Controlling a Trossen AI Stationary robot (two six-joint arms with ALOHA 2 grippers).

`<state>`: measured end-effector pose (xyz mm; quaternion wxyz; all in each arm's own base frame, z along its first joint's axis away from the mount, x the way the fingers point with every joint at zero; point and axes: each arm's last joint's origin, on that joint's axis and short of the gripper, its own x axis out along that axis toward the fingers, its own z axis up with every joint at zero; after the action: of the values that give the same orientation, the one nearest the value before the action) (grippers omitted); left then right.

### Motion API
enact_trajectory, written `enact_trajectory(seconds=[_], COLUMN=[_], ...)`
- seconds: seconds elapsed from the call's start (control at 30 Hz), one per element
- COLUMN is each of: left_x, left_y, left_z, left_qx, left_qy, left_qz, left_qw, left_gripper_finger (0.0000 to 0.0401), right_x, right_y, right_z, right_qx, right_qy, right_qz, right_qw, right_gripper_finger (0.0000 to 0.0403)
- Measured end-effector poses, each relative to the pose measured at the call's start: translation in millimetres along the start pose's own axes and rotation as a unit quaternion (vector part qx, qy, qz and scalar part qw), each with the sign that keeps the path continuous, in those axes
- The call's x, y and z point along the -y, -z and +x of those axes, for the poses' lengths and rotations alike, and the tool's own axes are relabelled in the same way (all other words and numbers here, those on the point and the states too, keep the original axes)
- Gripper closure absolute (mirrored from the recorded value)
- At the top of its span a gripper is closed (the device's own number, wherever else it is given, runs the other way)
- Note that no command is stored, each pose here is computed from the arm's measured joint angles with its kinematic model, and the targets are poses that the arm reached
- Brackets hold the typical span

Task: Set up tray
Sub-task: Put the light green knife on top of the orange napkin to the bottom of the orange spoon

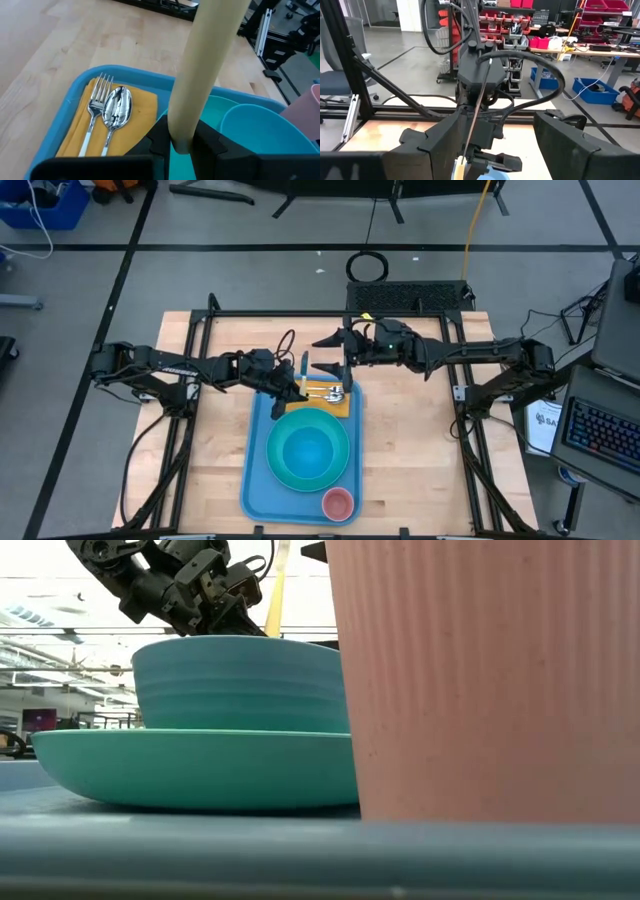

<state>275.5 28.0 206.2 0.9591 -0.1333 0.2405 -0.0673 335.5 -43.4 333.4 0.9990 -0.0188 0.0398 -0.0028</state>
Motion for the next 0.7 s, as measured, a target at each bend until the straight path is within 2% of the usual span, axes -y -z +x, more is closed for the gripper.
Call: enact_trajectory(seconds=[0.2, 0.47, 0.7], left_x=[0.0, 0.0, 0.0], left_y=[0.0, 0.0, -0.1], left_z=[0.0, 0.0, 0.0], left_qx=[0.0, 0.0, 0.0], left_qy=[0.0, 0.0, 0.0], left_qz=[0.0, 0.001, 0.003], left_qw=[1.0, 1.0, 1.0], left_gripper_finger=[0.0353, 0.0353, 0.0353], right_x=[-1.4, -13.2, -13.2], right_y=[-0.8, -0.3, -1.2], right_z=[0.2, 0.9, 1.1], right_qx=[0.004, 0.002, 0.005], right_qy=[-0.003, -0.059, -0.042], right_qz=[-0.01, -0.011, -0.002], right_qw=[1.0, 0.998, 0.999], right_gripper_finger=[0.016, 0.016, 0.0159])
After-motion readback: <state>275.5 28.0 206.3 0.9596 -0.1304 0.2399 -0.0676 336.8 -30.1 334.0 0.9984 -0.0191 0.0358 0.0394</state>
